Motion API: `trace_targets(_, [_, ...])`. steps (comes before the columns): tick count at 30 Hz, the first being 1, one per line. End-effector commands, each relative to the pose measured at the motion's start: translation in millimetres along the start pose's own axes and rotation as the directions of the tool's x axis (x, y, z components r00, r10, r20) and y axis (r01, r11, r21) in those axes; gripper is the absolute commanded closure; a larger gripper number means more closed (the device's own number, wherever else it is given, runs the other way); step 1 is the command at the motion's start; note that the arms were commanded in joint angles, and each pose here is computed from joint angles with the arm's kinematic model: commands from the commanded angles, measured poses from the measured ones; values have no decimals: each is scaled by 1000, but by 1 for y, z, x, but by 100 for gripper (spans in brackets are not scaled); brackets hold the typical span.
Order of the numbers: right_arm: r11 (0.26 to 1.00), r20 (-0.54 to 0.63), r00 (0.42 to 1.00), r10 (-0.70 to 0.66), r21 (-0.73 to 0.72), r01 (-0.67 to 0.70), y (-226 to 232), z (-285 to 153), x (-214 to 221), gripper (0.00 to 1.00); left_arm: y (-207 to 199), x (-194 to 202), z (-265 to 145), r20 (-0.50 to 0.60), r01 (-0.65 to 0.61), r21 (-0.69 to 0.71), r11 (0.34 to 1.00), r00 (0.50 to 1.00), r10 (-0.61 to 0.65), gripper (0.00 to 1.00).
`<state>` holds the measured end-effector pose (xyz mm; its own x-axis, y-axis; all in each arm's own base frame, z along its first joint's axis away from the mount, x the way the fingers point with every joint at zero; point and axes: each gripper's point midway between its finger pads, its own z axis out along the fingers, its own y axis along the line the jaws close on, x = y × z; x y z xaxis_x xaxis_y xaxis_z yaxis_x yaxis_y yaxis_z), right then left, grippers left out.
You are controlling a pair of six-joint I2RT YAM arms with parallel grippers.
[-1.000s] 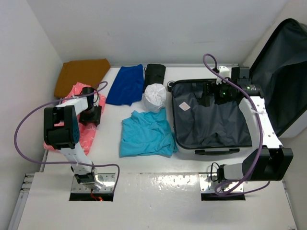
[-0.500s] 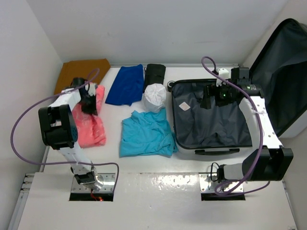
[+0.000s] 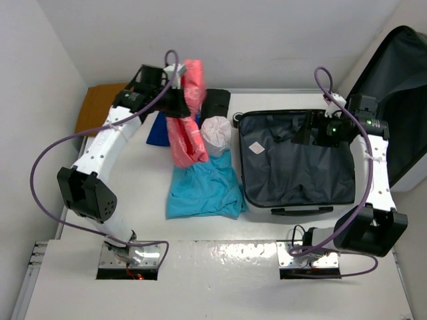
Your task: Pack the luggage
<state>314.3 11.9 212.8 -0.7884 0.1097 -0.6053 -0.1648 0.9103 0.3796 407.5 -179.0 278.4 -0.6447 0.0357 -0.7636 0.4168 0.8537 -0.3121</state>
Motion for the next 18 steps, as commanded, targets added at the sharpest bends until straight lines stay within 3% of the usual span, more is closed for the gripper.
trace_targets(1, [993,118,993,-1,-117,15,32,-26,-28,2,-42,-26,3,59,-5,63,998,998,1,100])
trace_targets(4, [989,145,989,18,-145,3,36,-32,-32,0,-90,-17,21,29,-45,124,991,999,42,100])
trace_targets(11, [982,188,979,83,-184,-48,38,-34,-33,0,-162,22,66,-71,-82,207,975,993,99,100])
trace_targets(18, [922,97,963,251,-327,-207,52,-11,-8,0,-220,54,110,-151,-54,319,946,983,107,100])
